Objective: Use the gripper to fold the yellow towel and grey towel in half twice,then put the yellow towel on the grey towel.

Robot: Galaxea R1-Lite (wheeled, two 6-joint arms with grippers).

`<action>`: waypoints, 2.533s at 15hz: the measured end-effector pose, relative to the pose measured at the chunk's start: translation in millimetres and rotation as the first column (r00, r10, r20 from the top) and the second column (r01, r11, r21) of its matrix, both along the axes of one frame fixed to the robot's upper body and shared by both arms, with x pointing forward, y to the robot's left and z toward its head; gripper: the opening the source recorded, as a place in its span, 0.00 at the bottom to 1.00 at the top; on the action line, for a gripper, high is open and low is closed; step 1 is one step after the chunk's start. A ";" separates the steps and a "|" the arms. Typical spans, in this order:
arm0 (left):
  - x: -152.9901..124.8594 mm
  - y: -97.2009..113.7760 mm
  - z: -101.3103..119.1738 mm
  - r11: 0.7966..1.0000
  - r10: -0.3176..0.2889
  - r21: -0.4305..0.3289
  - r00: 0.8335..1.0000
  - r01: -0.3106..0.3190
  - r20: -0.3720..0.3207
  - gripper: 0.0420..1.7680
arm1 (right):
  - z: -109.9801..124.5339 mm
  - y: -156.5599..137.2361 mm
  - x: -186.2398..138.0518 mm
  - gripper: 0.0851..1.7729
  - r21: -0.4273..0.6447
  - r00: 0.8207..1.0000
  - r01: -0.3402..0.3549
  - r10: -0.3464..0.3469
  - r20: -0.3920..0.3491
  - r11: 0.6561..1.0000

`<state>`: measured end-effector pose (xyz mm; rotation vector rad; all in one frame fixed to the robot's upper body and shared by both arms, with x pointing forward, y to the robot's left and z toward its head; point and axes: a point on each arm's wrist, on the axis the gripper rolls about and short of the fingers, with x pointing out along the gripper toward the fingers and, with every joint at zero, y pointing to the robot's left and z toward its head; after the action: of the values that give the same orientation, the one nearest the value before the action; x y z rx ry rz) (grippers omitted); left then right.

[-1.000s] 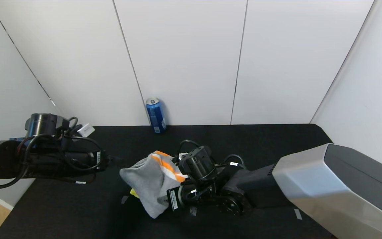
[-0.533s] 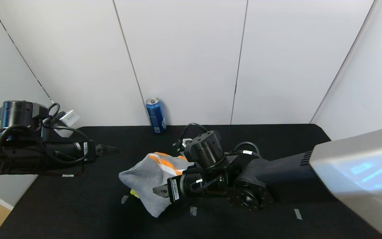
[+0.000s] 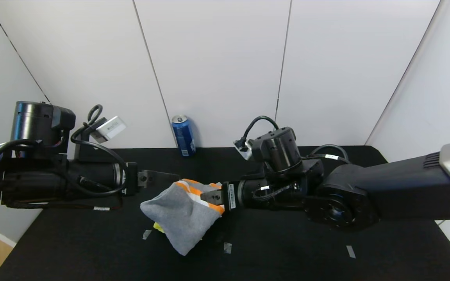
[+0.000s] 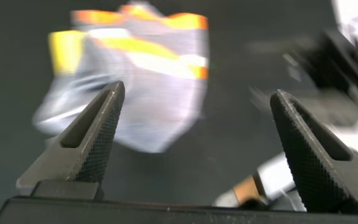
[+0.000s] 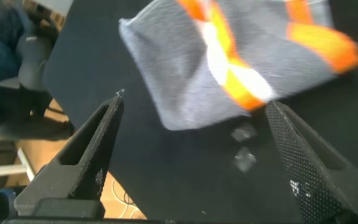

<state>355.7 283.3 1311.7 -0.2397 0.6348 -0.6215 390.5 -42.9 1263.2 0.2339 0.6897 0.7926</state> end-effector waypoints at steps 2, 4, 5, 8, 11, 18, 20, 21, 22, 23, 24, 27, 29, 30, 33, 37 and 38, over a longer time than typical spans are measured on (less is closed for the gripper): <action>-1.9 -21.1 -5.1 0.995 -0.099 -0.015 0.995 0.098 -0.022 0.94 | 0.8 -15.1 3.0 0.94 0.004 0.999 0.041 -0.041 -0.022 0.999; 8.6 -31.7 -21.3 0.990 -0.143 -0.021 0.987 0.142 -0.071 0.95 | 1.0 -24.9 3.9 0.94 0.001 0.998 0.062 -0.062 -0.029 0.998; 17.7 -34.4 -30.8 0.989 -0.148 -0.022 0.985 0.147 -0.092 0.95 | 1.2 -28.0 3.4 0.94 -0.001 0.997 0.067 -0.067 -0.031 0.998; 45.5 -37.0 -62.1 0.989 -0.145 -0.021 0.977 0.143 -0.155 0.96 | 3.1 -34.3 3.6 0.95 0.000 0.996 0.079 -0.079 -0.030 0.997; 63.6 -33.5 -86.4 0.992 -0.125 -0.017 0.975 0.124 -0.183 0.96 | 2.9 -36.3 4.7 0.95 0.000 0.996 0.085 -0.085 -0.032 0.996; 86.6 -6.3 -105.3 0.999 -0.040 -0.014 0.976 0.037 -0.215 0.96 | -0.3 -35.7 5.2 0.96 -0.005 0.996 0.086 -0.086 -0.039 0.996; 90.7 0.3 -106.5 1.000 -0.020 -0.014 0.977 0.018 -0.214 0.96 | -2.5 -34.4 4.9 0.96 -0.010 0.996 0.082 -0.083 -0.044 0.997; 92.5 2.5 -107.1 1.000 -0.014 -0.014 0.977 0.011 -0.214 0.96 | -3.4 -33.6 4.7 0.96 -0.011 0.996 0.080 -0.081 -0.045 0.997; 94.4 5.3 -108.0 1.000 -0.006 -0.014 0.977 0.004 -0.214 0.96 | -4.4 -32.8 4.4 0.96 -0.013 0.996 0.079 -0.080 -0.047 0.997; 95.7 6.9 -109.1 1.000 -0.002 -0.013 0.976 -0.001 -0.216 0.96 | -5.6 -32.2 4.5 0.96 -0.015 0.996 0.077 -0.078 -0.049 0.997; 96.6 7.7 -110.4 1.000 0.001 -0.013 0.976 -0.004 -0.218 0.96 | -6.5 -31.2 4.6 0.96 -0.015 0.996 0.076 -0.077 -0.049 0.997; 99.2 9.8 -114.5 1.000 0.008 -0.013 0.974 -0.011 -0.226 0.96 | -8.1 -29.0 5.4 0.96 0.005 0.994 0.087 -0.086 -0.060 0.996; 99.6 12.9 -114.2 1.000 0.018 -0.014 0.973 -0.021 -0.228 0.96 | -9.1 -28.8 4.3 0.96 0.003 0.994 0.085 -0.085 -0.065 0.996; 99.1 14.1 -112.2 1.000 0.021 -0.015 0.974 -0.025 -0.225 0.96 | -7.6 -29.2 3.5 0.96 0.005 0.994 0.085 -0.085 -0.063 0.996; 95.8 18.4 -101.3 0.999 0.033 -0.018 0.978 -0.038 -0.204 0.96 | 2.6 -29.0 -2.1 0.96 0.023 0.996 0.076 -0.075 -0.046 0.997; 86.9 25.7 -80.5 0.998 0.055 -0.024 0.986 -0.060 -0.157 0.97 | 13.7 -33.4 -10.6 0.96 0.040 0.997 0.075 -0.074 -0.037 0.996; 82.9 26.6 -73.1 0.998 0.058 -0.025 0.988 -0.063 -0.140 0.97 | 16.4 -35.6 -13.1 0.96 0.043 0.997 0.075 -0.074 -0.034 0.996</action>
<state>438.6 309.9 1238.6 -0.3312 0.7505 -0.5593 377.4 -78.5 1279.6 0.3114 0.6903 0.7347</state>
